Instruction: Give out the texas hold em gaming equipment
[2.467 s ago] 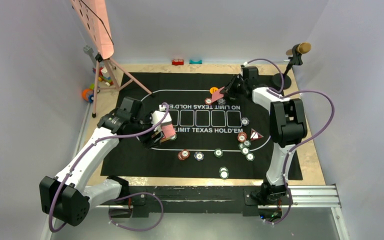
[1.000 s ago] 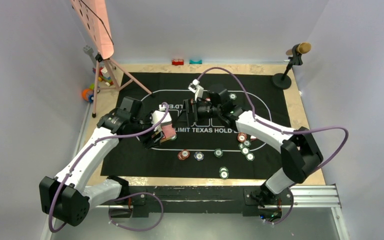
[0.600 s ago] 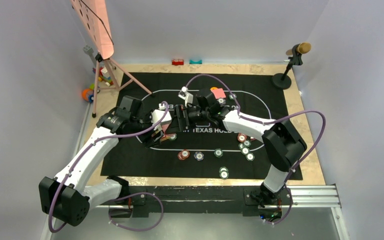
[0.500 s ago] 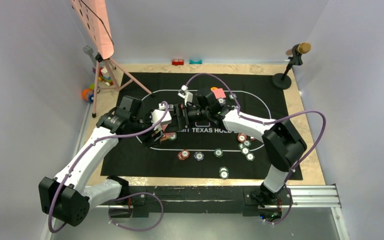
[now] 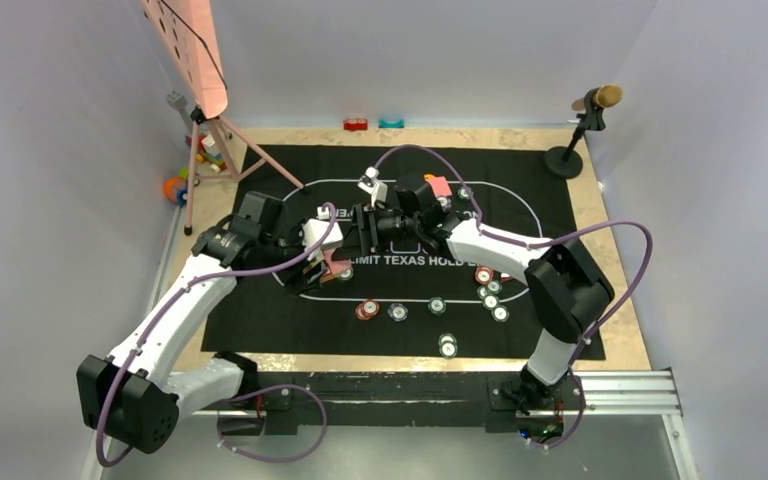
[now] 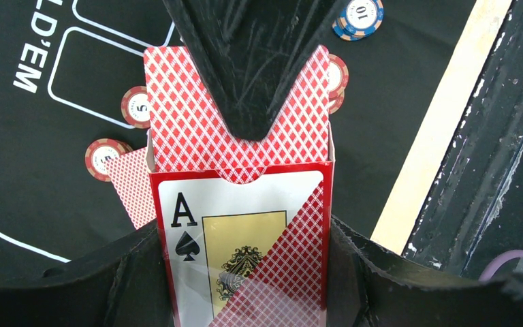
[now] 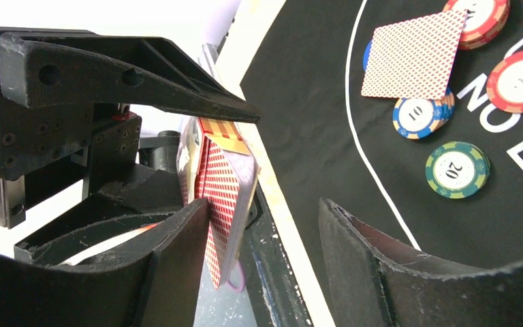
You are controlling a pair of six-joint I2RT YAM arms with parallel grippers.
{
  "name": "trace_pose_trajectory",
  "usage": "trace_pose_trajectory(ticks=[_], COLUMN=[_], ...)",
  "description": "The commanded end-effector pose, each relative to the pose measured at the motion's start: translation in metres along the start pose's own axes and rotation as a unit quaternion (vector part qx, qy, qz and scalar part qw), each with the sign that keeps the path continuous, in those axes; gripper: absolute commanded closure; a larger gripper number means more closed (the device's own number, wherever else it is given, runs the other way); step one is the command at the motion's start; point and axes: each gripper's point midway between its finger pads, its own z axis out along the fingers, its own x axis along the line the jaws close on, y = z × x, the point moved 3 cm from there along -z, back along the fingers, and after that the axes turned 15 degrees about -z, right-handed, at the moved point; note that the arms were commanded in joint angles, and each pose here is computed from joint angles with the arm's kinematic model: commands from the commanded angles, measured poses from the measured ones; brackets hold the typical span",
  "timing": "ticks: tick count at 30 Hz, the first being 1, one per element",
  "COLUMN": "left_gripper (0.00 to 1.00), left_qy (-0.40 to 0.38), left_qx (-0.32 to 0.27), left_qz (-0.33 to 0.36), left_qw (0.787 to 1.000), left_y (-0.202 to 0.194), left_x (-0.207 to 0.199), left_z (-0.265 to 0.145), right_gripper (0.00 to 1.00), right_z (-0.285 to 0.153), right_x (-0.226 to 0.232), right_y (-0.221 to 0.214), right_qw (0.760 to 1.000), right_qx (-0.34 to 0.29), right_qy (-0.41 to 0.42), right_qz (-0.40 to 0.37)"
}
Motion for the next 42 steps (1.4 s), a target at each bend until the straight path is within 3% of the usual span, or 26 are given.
trace_pose_trajectory(ticks=[1,13,15,19,22,33,38,42], left_gripper=[0.47,0.48,0.48,0.48,0.48,0.48,0.48,0.48], left_qy=[-0.002,0.0,0.0,0.0,0.0,0.004,0.005,0.003], left_qx=[-0.044,-0.044,-0.043,-0.041,-0.039,-0.035,-0.033,-0.032], left_qz=[0.014,0.016,0.015,0.013,0.013,0.015,0.016,0.016], left_qw=[0.999,0.999,0.999,0.999,0.999,0.999,0.999,0.999], left_y=[0.022,0.021,0.02,0.019,0.017,0.015,0.014,0.013], left_x=[-0.004,-0.004,-0.004,-0.003,-0.002,-0.001,-0.002,-0.002], left_z=[-0.012,-0.012,-0.011,-0.009,-0.008,-0.008,-0.009,-0.008], right_gripper=[0.4,0.58,0.66,0.89,1.0,1.0,1.0,1.0], right_z=[-0.014,-0.045,-0.049,-0.059,-0.068,-0.117,-0.144,-0.167], right_x=[0.0,-0.01,-0.009,-0.007,-0.004,-0.004,-0.042,-0.092], right_y=[0.009,0.012,0.013,0.018,0.023,0.035,0.004,-0.051], right_qw=[1.0,0.998,0.998,0.997,0.997,0.992,0.986,0.961], right_qx=[-0.024,-0.054,-0.057,-0.07,-0.081,-0.128,-0.126,-0.116], right_qy=[0.007,-0.01,-0.007,-0.006,0.0,-0.013,-0.09,-0.192], right_qz=[-0.001,0.011,0.013,0.015,0.018,0.02,0.068,0.161])
